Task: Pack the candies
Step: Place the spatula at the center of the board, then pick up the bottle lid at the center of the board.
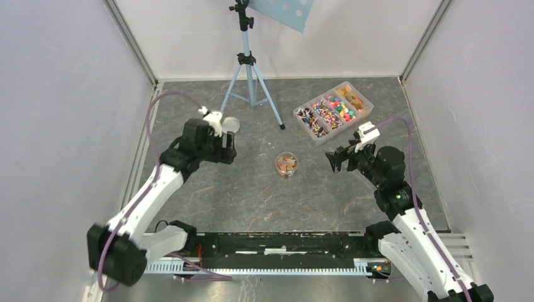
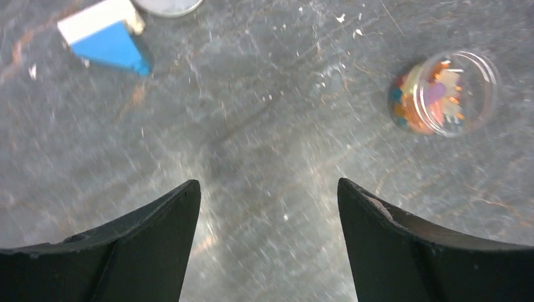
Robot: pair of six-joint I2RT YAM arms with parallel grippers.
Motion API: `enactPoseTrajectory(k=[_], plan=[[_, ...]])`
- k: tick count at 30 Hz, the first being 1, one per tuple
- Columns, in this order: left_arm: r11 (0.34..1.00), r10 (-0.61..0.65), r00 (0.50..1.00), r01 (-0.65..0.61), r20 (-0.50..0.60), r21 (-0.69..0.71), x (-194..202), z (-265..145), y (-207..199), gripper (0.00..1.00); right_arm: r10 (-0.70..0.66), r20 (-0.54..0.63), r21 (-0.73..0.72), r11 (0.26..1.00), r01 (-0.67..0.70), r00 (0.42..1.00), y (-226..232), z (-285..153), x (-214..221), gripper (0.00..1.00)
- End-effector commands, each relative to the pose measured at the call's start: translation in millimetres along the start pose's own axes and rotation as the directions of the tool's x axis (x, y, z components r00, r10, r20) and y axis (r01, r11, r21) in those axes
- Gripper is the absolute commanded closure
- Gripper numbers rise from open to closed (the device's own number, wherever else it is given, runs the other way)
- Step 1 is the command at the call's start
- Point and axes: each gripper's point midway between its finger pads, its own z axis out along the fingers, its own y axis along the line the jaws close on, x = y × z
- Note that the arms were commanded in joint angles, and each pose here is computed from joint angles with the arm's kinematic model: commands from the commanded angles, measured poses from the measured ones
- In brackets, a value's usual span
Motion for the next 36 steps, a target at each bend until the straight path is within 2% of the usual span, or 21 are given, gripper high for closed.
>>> enactPoseTrajectory(k=[1,6,10,13,19,26,36], plan=[[0.964,0.257,0.966,-0.259,0.031,0.066,-44.2,44.2,-7.3,0.15,0.045,0.145,0.028,0.998,-0.050,0.988,-2.8,-2.6,-21.1,0.02],[0.928,0.362,0.930,-0.351,-0.072,0.128,-49.1,105.1,-6.9,0.23,0.086,0.156,0.222,0.968,-0.120,0.984,-34.6,-10.5,-12.5,0.02],[0.923,0.374,0.915,-0.350,-0.155,0.158,-41.1,152.0,6.1,0.39,0.048,0.152,0.191,0.978,-0.077,0.987,-23.9,-11.4,-13.6,0.02],[0.915,0.395,0.901,-0.368,-0.183,0.165,-32.9,179.0,14.1,0.44,0.011,0.152,0.189,0.981,-0.040,0.988,-21.7,-14.0,-16.4,0.02],[0.908,0.417,0.899,-0.405,-0.133,0.105,-40.6,202.8,24.3,0.45,-0.031,0.123,0.203,0.979,0.006,0.992,-23.1,-18.2,-13.5,0.02],[0.883,0.468,0.879,-0.462,-0.090,0.084,-52.3,210.9,27.5,0.42,-0.044,0.109,0.200,0.979,0.022,0.993,-22.9,-17.4,-11.8,0.02],[0.848,0.525,0.836,-0.530,-0.159,0.008,-40.2,236.3,53.7,0.41,-0.041,0.085,0.195,0.981,0.024,0.996,-22.2,-14.8,-4.4,0.02]])
